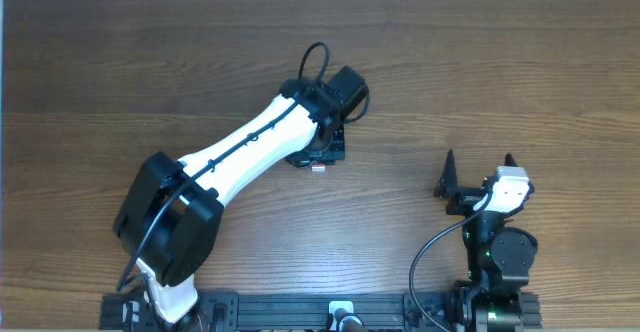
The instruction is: Stack Cubes
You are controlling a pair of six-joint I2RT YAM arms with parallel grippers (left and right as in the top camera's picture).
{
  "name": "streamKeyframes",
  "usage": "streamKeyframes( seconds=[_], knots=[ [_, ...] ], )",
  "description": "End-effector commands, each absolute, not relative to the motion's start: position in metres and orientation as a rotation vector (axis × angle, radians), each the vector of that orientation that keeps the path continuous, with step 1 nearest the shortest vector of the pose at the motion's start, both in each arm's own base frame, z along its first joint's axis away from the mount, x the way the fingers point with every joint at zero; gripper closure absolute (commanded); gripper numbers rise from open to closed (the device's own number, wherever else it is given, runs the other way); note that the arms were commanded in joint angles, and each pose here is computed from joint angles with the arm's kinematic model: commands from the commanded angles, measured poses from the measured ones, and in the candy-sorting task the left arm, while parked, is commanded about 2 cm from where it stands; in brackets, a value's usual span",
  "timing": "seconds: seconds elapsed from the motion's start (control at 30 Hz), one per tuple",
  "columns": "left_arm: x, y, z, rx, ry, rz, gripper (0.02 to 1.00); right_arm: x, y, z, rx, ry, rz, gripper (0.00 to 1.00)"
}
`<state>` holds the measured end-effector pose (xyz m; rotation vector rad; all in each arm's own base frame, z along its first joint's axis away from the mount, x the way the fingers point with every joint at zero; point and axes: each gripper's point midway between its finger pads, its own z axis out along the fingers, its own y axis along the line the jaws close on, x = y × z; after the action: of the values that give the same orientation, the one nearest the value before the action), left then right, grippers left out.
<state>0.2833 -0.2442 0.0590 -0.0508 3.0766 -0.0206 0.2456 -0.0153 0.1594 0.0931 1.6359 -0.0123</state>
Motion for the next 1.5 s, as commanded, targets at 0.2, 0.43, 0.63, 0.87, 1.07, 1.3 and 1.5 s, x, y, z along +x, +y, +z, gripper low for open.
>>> streamKeyframes(
  seconds=[0.2, 0.43, 0.63, 0.87, 1.07, 1.3, 1.5],
  knots=[
    [0.2850, -0.2466, 0.0572, -0.037, 3.087, -0.028, 0.980, 0.2458, -0.0155, 0.1558, 0.098, 1.646, -0.008, 0.007],
    [0.2848, -0.2479, 0.0573, -0.033, 3.085, -0.032, 0.980, 0.2458, -0.0155, 0.1558, 0.098, 1.646, -0.008, 0.007],
    [0.2849, -0.2479, 0.0573, -0.033, 3.084, -0.032, 0.978, 0.2458, -0.0155, 0.1557, 0.098, 1.647, -0.008, 0.009],
    [0.2851, -0.2479, 0.0579, -0.034, 3.083, -0.033, 0.978, 0.2458, -0.0155, 0.1557, 0.098, 1.647, -0.008, 0.009],
    [0.2859, -0.2486, 0.0622, -0.034, 3.073, -0.047, 0.980, 0.2458, -0.0155, 0.1558, 0.098, 1.646, -0.008, 0.007],
    [0.2852, -0.2487, 0.0621, -0.033, 3.076, -0.048, 0.980, 0.2458, -0.0155, 0.1557, 0.098, 1.647, -0.008, 0.007],
    [0.2851, -0.2487, 0.0621, -0.034, 3.077, -0.049, 0.980, 0.2458, -0.0155, 0.1558, 0.098, 1.646, -0.008, 0.009]
  ],
)
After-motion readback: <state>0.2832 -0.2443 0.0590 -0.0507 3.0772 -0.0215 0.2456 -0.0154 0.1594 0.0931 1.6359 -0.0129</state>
